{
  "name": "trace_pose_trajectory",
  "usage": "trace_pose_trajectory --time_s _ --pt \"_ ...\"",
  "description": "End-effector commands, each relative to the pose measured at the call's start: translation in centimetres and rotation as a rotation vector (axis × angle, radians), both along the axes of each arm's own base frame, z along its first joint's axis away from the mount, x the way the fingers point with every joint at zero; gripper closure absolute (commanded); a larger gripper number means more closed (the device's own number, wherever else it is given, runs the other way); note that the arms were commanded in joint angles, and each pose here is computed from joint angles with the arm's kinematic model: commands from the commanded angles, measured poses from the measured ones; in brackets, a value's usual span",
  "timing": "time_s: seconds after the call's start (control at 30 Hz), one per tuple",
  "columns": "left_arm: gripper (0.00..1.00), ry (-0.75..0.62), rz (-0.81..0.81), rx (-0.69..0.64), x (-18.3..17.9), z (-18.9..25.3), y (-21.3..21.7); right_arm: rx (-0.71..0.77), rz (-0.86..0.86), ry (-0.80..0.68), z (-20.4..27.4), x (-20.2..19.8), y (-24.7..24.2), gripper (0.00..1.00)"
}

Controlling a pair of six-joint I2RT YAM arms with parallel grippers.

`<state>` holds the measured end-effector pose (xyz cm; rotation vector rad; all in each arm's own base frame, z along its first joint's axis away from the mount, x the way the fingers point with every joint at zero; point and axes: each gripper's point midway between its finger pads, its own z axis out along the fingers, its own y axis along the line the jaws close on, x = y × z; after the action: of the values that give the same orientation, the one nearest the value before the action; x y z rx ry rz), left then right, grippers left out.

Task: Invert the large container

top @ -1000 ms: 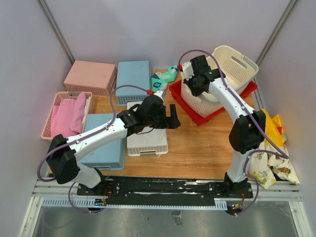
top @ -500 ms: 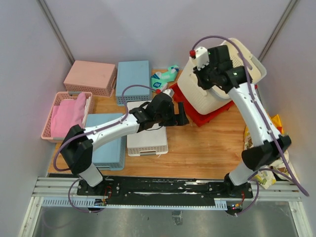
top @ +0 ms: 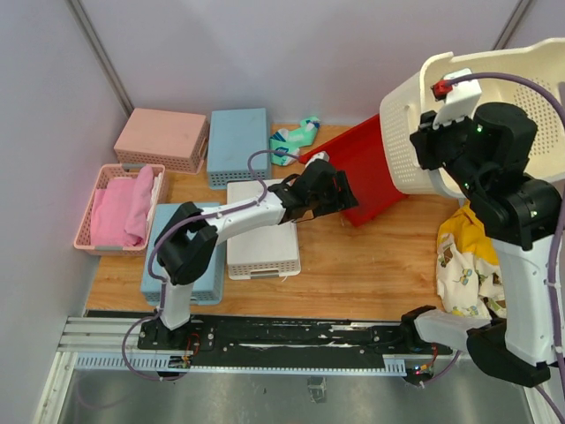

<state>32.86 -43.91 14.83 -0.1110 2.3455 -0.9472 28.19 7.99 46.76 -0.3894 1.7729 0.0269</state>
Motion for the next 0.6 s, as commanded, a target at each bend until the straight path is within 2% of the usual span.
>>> trace_pose_trajectory --time_s 0.0,0.13,0.27,0.47,0.57 --pt "0.25 0.037 0.113 -0.019 1.9 -1.2 -1.7 0.042 -0.045 -0.132 4.1 -2.2 -1.8 1.0" --pt "0.32 0.042 0.171 0.015 3.8 -2.4 -2.4 0.073 -0.025 -0.127 4.2 -3.7 -1.8 1.0" --pt "0.33 0.025 0.169 0.015 6.8 -2.7 -2.8 0.11 0.014 -0.104 4.1 -4.9 -1.3 1.0" --pt "0.31 -0.037 0.157 -0.069 13.0 -1.5 -1.9 0.259 0.129 -0.056 3.7 -7.1 1.1 1.0" --pt "0.26 -0.084 0.181 -0.057 16.2 -0.9 -1.0 0.314 0.187 -0.049 3.8 -8.7 1.9 0.99"
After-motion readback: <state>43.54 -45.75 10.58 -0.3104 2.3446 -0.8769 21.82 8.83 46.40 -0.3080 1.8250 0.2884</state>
